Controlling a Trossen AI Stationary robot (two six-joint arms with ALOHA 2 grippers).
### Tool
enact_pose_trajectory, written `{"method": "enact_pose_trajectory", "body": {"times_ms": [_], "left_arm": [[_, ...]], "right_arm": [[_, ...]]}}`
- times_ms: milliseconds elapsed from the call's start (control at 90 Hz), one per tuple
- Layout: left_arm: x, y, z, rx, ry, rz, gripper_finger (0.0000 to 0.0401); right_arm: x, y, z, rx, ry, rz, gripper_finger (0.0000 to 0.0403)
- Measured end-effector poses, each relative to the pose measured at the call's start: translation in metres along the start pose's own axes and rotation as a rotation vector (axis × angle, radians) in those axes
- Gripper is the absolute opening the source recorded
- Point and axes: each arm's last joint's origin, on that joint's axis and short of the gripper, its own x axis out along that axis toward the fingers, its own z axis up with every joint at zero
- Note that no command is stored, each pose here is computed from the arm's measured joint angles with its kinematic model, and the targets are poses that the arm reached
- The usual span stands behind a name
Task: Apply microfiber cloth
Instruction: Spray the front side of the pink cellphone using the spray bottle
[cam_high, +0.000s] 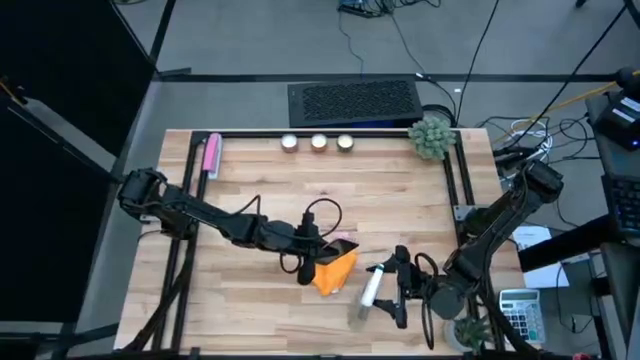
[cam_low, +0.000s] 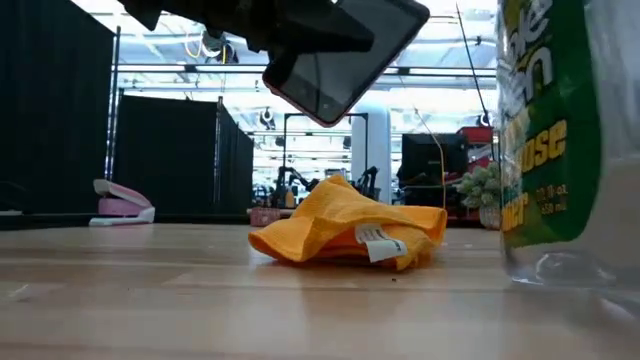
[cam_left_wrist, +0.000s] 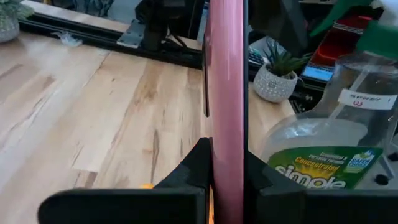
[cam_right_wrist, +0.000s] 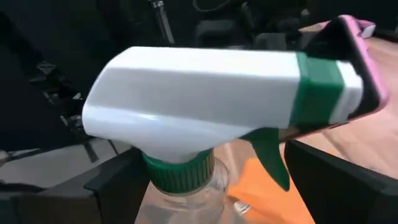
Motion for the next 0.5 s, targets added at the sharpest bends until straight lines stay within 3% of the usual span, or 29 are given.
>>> {"method": "enact_pose_trajectory", "body": {"times_ms": [367,500], "left_arm": [[-0.001,-0.005,-0.002,0.038,0.007,-0.011,0.0012],[-0.001,-0.004,-0.001,0.041,0.007,-0.009,0.0012]], "right_arm": [[0.01,0.005,-0.013,-0.076,0.001,-0.007,0.0343],[0.013,0.001,-0.021,-0.169,0.012,-0.055,0.0343]]}}
